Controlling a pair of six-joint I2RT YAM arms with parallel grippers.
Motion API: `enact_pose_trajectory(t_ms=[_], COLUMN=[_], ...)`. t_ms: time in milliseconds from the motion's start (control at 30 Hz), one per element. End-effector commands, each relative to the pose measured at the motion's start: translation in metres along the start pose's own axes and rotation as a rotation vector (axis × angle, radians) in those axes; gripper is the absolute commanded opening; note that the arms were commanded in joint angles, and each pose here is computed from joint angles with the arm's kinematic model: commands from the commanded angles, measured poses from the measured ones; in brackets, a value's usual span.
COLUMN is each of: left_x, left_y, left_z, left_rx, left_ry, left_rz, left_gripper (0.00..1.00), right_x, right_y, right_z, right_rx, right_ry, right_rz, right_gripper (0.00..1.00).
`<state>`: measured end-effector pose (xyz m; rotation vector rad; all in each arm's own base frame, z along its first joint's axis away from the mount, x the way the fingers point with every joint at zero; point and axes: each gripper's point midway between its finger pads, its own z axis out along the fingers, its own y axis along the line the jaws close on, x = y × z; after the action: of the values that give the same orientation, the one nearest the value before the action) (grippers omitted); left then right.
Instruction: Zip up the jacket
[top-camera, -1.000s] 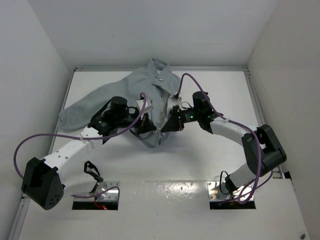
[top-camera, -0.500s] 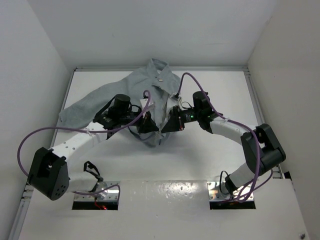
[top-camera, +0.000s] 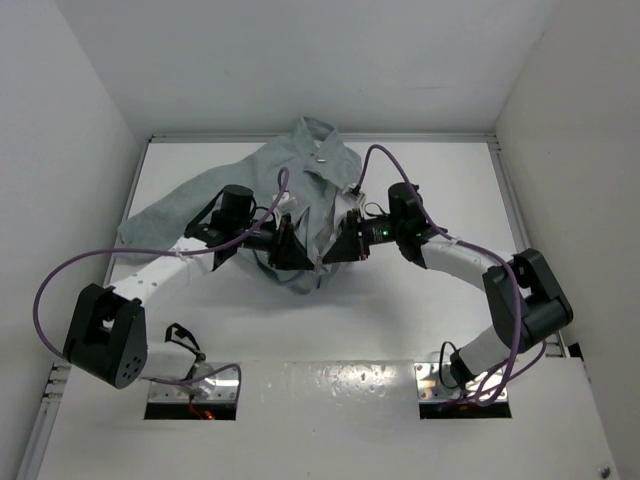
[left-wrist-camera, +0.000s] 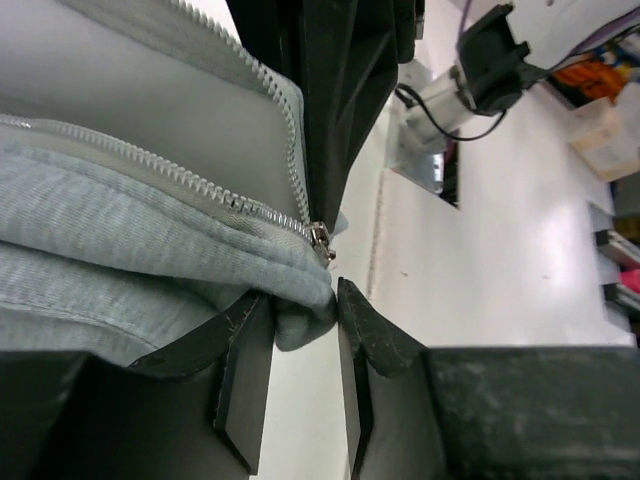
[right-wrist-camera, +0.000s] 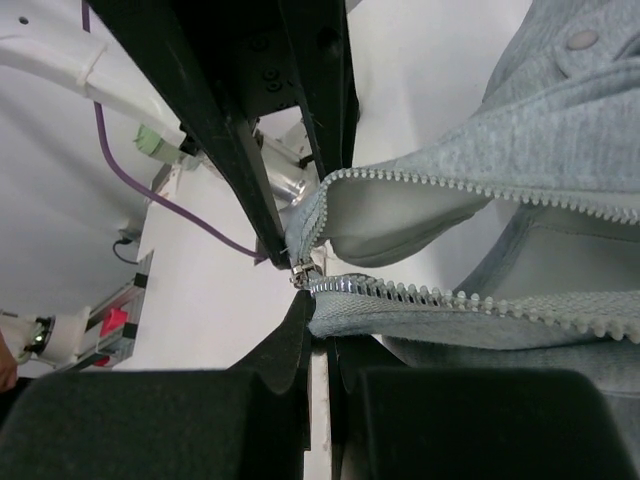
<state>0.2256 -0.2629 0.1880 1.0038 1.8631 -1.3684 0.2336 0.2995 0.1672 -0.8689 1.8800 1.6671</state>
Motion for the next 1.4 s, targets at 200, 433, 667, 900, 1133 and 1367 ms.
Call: enact_pose_trajectory(t_ms=[200,433,667,900,1133,1367], left_x=[-0.014,-0.025,-0.031,-0.030,-0.034,-0.037], left_y=[-0.016,-0.012,-0.007,-0.006,-0.002,-0.003], left_z=[0.002,-0.002,-0.009,-0.007,-0.004,-0.003], left_rx=[0.128,0.115,0.109,0.132,0.142,0.154], left_ry=[-0.023,-0.057,-0.079,-0.070,-0.067,-0.073], left_rz=[-0.063,-0.069,-0.096,-0.123,-0.159,-0.172], left_gripper=[0.34,0.34,0.34,0.35,0.38,0.11], right_x=[-0.025,-0.021,-0.018,-0.017,-0.016,-0.014], right_y=[0.014,0.017,0.018,0.018,0.019,0.019], right_z=[-0.004,-0.004,-0.003,-0.002,0.000,0.000], right_rx=[-0.023,-0.033,-0.037,-0.039,-0.045,-0.047], right_ry=[-0.068,-0.058,-0.053,-0.050,-0.045,-0.039], right_rz=[-0.152,-0.156,-0.155,-0.158,-0.161,-0.163], right_gripper=[0.00,0.00,0.00,0.00,0.00,0.00])
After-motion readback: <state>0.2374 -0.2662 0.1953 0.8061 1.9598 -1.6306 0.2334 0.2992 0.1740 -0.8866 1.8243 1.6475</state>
